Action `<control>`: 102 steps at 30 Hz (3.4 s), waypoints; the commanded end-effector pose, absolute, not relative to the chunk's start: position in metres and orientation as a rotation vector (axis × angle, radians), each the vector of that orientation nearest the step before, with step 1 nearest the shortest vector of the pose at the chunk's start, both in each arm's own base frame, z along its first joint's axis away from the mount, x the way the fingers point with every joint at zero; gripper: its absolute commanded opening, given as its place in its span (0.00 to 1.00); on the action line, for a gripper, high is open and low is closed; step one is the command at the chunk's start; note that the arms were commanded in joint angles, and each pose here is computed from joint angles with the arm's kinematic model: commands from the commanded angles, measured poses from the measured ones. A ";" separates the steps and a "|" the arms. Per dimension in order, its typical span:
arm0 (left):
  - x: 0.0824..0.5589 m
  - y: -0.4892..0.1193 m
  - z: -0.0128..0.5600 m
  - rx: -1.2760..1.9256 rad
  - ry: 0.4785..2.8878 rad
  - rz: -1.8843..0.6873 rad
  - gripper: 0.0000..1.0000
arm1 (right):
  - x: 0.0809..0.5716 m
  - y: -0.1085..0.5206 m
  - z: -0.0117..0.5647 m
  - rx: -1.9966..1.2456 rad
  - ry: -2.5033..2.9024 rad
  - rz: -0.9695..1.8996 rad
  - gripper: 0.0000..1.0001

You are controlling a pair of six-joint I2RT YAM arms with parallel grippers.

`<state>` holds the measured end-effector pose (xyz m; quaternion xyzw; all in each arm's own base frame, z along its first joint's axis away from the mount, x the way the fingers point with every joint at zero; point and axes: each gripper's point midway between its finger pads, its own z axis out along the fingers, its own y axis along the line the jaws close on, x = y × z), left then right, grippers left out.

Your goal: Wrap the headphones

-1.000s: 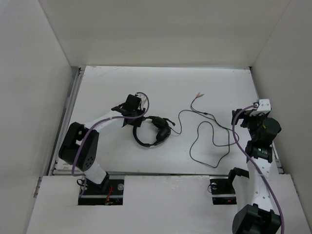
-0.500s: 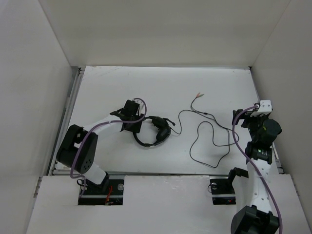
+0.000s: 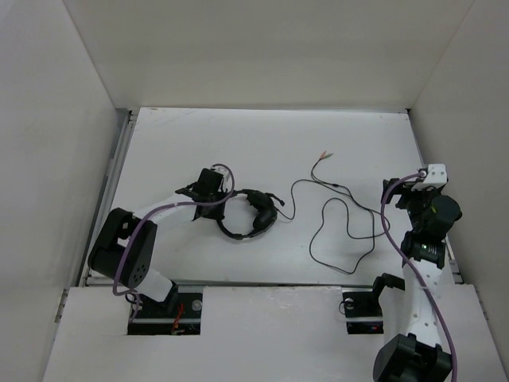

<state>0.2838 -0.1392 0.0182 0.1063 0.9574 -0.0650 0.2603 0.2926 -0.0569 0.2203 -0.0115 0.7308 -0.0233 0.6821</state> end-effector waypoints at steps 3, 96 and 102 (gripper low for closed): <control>0.289 -0.148 0.013 0.240 2.582 -0.249 0.11 | 0.293 -0.058 0.237 -0.042 1.575 -0.067 1.00; 0.370 -0.064 0.381 -0.123 1.832 -0.685 0.00 | 0.329 0.350 0.381 -0.933 1.415 0.945 0.89; 0.359 -0.080 0.409 -0.065 1.798 -0.727 0.00 | 0.346 0.364 0.377 -0.934 1.417 0.942 0.91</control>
